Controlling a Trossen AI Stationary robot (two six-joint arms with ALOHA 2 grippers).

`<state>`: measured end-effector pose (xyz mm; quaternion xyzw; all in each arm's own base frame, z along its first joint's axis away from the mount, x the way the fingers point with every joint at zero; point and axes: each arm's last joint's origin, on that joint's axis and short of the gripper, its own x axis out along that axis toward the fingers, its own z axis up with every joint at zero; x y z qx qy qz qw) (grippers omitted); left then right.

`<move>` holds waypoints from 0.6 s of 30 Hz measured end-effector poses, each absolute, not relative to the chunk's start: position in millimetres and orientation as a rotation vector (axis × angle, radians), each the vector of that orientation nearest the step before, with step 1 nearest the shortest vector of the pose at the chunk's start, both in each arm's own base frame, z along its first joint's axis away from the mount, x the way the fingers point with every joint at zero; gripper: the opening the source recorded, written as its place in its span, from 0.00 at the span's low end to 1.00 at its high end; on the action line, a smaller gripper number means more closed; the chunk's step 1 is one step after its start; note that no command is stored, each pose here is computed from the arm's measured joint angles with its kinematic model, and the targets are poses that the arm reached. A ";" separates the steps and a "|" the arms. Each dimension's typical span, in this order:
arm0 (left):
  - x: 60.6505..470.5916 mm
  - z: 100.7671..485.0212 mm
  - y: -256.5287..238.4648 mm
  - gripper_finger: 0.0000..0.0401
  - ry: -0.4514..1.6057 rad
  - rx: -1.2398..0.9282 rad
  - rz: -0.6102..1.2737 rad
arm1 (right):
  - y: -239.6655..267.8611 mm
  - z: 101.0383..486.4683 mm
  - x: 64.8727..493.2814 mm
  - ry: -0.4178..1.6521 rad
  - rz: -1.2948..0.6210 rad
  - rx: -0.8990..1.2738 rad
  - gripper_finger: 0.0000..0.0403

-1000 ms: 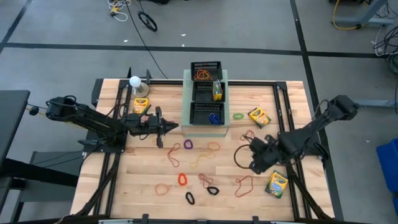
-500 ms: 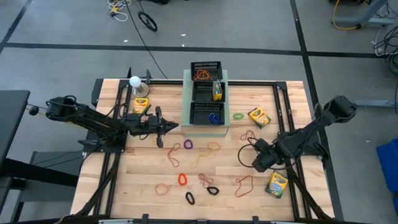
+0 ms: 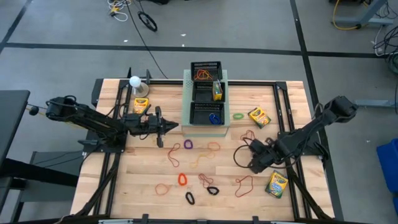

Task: Pick & Place Office Desk Supplies
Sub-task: Put the right violet spring keychain into the bottom black bin on the shelf

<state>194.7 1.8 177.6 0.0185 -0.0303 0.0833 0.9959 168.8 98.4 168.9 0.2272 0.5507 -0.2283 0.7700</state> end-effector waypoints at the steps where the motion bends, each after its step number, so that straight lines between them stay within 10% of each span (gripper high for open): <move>1: 194.7 177.7 1.8 0.02 -0.061 0.038 0.167 | 101.6 178.7 175.0 1.159 -0.464 0.479 0.02; 18: 194.8 177.1 1.8 0.02 -0.054 0.047 0.167 | 102.0 330.6 237.0 0.676 -0.181 0.228 0.03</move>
